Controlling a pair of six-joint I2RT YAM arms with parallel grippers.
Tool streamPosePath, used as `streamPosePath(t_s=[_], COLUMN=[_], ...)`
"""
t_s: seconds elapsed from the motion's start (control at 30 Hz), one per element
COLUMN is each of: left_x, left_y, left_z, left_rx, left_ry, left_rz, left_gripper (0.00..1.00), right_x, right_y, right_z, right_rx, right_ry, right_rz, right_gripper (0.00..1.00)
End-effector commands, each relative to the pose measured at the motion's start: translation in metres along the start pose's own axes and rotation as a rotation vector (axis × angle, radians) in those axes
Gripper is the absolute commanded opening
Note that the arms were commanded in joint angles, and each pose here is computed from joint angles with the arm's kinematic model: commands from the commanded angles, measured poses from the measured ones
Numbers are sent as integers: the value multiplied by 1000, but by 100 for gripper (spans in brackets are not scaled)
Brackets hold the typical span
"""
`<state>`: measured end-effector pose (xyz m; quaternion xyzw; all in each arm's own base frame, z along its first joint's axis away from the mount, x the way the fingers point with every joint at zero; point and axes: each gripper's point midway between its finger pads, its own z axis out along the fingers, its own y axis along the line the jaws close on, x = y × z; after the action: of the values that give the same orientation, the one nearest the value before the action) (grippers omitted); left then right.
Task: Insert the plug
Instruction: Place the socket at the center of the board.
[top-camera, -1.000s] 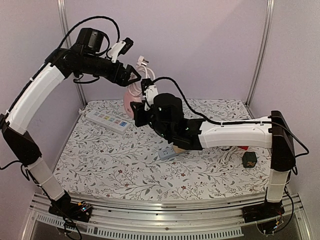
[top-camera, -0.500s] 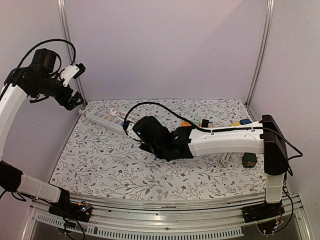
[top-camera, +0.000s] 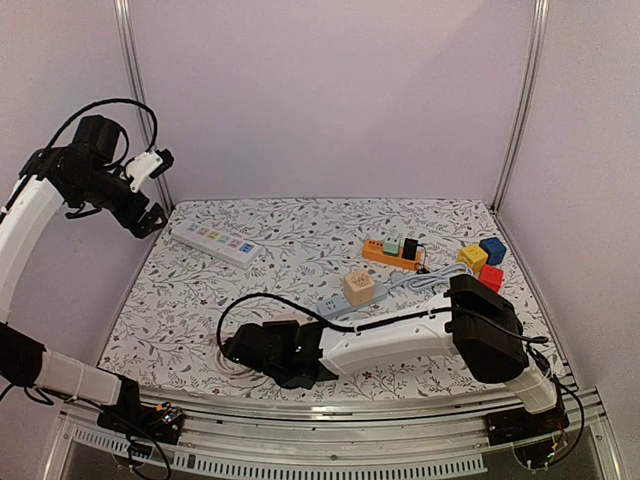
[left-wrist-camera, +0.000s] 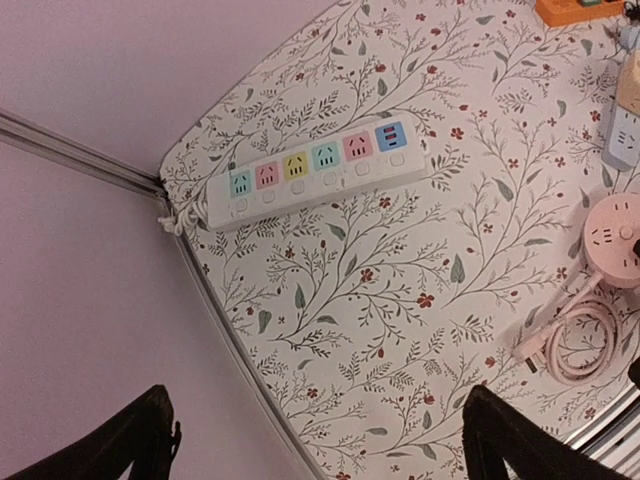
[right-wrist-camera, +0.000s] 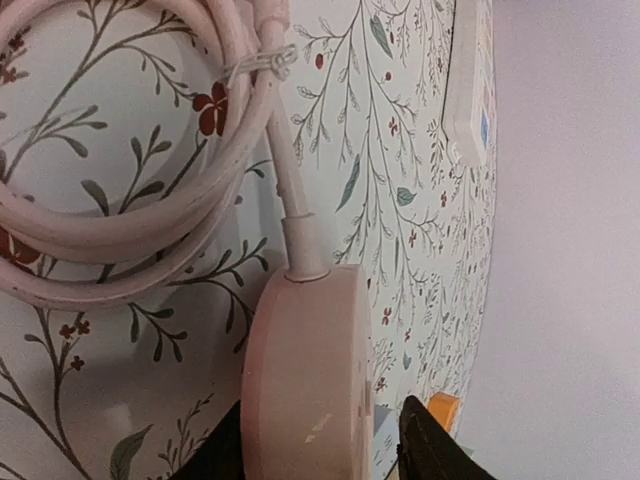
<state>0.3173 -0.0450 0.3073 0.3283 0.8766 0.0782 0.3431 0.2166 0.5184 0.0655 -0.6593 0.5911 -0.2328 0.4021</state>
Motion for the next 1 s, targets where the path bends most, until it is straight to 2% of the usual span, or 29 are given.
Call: streamPosePath(t_s=[0.0, 0.07, 0.17, 0.27, 0.33, 0.4, 0.43, 0.53, 0.63, 0.7, 0.8, 0.97], left_x=[-7, -9, -10, -13, -13, -11, -9, -3, 3, 6, 7, 8], left_y=[-6, -9, -14, -25, -40, -58, -68, -93, -114, -125, -137, -145], left_z=[7, 9, 11, 14, 16, 20, 22, 34, 45, 50, 56, 67], left_rx=[53, 70, 99, 162, 239, 327, 366, 447, 487, 508, 533, 555], left_ry=[-30, -36, -44, -61, -74, -78, -73, -41, 7, 25, 31, 43], left_rz=[-2, -4, -1, 0, 10, 24, 35, 83, 132, 157, 178, 180], left_gripper=[99, 100, 100, 100, 99, 100, 99, 99, 99, 99, 99, 100], right_x=[-3, -6, -14, -23, -23, -10, 4, 74, 175, 243, 350, 475], right_y=[32, 35, 24, 9, -24, -77, -100, -172, -212, -217, -210, -175], right_z=[-18, -32, -64, -100, -122, -130, -123, -99, -78, -72, -73, -77], right_rx=[-218, -305, -411, -531, -581, -577, -573, -493, -374, -283, -125, -23], right_ry=[-28, -54, -127, -230, -301, -345, -323, -231, -47, 96, 328, 610], right_rz=[69, 110, 177, 228, 327, 502, 626, 979, 1338, 1490, 1620, 1801], right_gripper=[76, 87, 97, 99, 99, 99, 99, 99, 99, 99, 99, 99])
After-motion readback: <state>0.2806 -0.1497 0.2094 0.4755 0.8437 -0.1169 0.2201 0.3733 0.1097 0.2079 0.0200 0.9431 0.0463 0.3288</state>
